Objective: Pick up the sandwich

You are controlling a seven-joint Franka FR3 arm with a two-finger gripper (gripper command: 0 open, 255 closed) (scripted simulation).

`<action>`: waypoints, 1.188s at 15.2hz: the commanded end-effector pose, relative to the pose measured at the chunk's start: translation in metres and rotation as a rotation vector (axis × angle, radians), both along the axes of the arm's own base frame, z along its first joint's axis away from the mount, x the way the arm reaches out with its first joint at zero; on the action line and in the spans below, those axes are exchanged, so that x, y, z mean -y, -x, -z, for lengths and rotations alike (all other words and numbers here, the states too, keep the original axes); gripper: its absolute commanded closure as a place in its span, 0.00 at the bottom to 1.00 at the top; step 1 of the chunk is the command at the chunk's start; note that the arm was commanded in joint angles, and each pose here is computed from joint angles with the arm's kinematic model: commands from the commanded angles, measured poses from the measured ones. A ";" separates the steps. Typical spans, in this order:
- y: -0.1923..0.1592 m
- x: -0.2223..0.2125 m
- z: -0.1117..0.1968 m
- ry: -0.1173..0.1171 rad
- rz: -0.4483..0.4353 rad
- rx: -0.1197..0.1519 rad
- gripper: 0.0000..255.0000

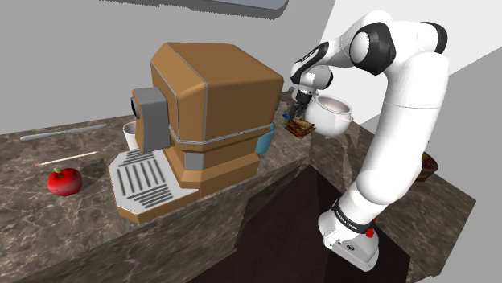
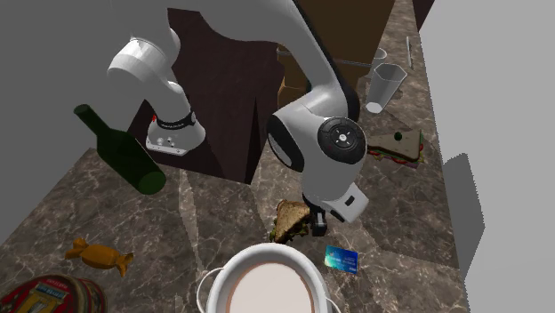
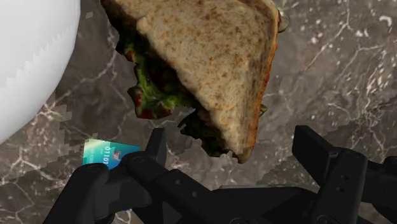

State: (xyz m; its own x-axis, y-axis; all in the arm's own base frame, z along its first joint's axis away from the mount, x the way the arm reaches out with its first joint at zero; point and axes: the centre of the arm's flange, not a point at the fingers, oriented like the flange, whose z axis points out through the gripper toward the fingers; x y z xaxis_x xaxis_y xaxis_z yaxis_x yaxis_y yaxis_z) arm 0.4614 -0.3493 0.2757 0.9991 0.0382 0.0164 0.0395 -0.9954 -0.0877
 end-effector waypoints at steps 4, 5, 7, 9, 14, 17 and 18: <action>0.000 0.002 0.029 0.000 0.000 0.001 0.00; 0.000 0.002 0.029 0.000 0.000 0.001 0.00; -0.001 0.001 0.029 0.000 0.000 0.001 1.00; 0.000 0.001 0.029 0.000 0.000 0.001 1.00; -0.001 0.001 0.030 0.000 0.000 0.001 1.00; 0.000 0.002 0.024 0.000 0.000 0.001 1.00; 0.000 0.002 0.018 0.000 0.000 0.001 1.00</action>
State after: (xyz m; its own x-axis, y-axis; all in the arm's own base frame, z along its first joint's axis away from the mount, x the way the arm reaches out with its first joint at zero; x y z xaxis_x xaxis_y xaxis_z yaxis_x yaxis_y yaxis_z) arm 0.4617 -0.3501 0.2536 0.9991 0.0384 0.0181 0.0398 -0.9954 -0.0875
